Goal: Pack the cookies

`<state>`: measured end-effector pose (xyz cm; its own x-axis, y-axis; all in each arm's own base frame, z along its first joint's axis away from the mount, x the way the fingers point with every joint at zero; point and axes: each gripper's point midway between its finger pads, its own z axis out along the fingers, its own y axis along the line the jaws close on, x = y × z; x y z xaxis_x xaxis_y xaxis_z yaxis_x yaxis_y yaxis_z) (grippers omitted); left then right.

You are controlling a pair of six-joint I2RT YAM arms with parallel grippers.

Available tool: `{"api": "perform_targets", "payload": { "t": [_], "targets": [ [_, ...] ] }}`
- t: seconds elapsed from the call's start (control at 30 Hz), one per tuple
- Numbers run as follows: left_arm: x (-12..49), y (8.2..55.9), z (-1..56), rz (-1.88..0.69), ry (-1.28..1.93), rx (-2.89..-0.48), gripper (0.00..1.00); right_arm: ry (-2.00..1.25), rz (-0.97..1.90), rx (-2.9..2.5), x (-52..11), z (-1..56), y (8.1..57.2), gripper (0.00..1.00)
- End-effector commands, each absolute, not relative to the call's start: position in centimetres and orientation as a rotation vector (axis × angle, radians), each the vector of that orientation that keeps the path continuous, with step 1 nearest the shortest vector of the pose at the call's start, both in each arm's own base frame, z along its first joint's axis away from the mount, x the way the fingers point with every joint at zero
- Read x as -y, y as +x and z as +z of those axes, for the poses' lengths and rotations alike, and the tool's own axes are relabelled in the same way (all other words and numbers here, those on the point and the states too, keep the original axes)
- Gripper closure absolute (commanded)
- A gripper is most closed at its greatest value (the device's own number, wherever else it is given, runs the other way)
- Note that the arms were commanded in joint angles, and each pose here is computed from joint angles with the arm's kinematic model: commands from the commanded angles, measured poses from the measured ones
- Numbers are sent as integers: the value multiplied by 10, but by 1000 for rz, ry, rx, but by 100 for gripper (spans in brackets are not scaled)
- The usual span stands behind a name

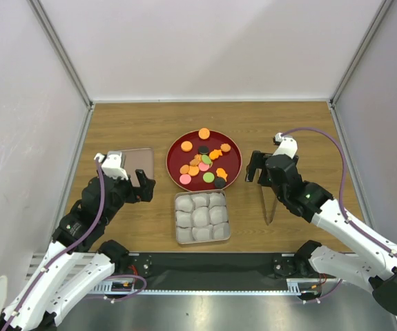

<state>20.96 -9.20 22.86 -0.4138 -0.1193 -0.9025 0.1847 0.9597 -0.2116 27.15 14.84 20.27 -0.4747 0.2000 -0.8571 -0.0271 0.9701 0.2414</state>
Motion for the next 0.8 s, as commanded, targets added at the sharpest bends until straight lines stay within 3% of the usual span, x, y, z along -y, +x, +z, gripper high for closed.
{"api": "perform_targets", "payload": {
  "t": [0.0, 0.27, 0.77],
  "targets": [
    [95, 211, 242, -357, 60, -1925, 0, 159, 263, -2012, -144, 222, 275, 0],
    [95, 211, 243, -359, 62, -1922, 0, 172, 132, -2080, -124, 208, 271, 0],
    [99, 211, 240, -369, 87, -1933, 0, 363, 50, -2299, -88, 120, 273, 1]
  ]
}}
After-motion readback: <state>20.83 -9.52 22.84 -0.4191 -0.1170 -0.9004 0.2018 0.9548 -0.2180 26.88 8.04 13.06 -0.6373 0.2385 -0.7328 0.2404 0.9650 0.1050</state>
